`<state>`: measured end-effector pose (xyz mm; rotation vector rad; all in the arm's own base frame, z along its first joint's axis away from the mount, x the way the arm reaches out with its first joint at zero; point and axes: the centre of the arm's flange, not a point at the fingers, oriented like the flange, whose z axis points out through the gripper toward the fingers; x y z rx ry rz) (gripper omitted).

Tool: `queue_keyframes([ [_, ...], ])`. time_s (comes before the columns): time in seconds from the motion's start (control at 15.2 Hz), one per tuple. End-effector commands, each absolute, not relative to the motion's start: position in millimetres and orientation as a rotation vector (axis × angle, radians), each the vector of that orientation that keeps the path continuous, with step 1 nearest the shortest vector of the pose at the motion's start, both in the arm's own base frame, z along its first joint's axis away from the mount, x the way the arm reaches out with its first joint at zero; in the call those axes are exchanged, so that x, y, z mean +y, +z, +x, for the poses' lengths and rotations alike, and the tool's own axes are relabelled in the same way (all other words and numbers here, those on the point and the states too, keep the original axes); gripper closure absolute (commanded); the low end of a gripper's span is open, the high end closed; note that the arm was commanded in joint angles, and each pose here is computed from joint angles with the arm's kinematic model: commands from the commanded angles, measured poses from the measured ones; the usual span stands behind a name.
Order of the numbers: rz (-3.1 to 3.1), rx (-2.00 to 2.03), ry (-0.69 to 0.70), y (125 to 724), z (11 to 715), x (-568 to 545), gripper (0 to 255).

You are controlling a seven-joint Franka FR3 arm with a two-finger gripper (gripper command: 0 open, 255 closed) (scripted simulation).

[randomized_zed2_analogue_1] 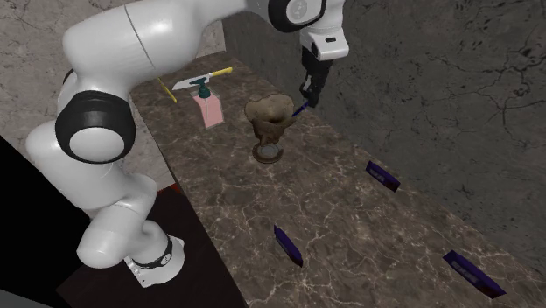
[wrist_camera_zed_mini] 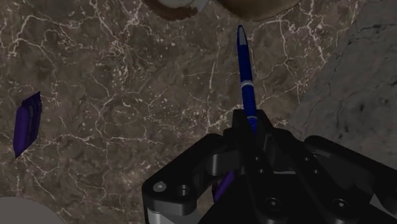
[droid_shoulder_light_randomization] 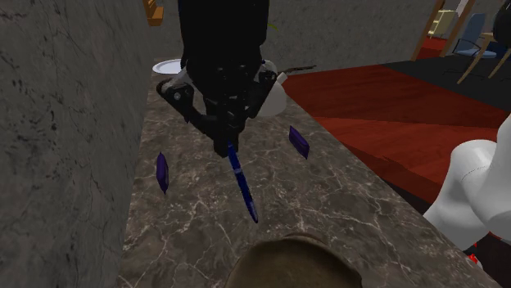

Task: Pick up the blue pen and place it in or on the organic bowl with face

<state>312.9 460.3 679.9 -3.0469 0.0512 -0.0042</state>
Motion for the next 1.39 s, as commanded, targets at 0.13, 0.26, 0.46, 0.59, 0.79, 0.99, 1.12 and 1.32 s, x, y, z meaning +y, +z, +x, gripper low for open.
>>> queue_keyframes([
  [0.13, -3.047, 0.053, -0.004, 681.2, 261.7, 476.0, 255],
  [0.26, -3.047, 0.053, -0.004, 682.1, 236.4, 483.6, 255],
  [0.46, -3.047, 0.053, -0.004, 683.4, 198.5, 494.9, 255],
  [0.59, -3.047, 0.053, -0.004, 684.2, 175.0, 501.9, 255],
  [0.79, -3.047, 0.053, -0.004, 668.3, 175.0, 501.9, 255],
  [0.99, -3.047, 0.053, -0.004, 652.5, 175.0, 501.9, 255],
  [1.12, -3.047, 0.053, -0.004, 641.9, 175.0, 501.9, 255],
  [1.32, -3.047, 0.053, -0.004, 626.1, 175.0, 501.9, 255],
])
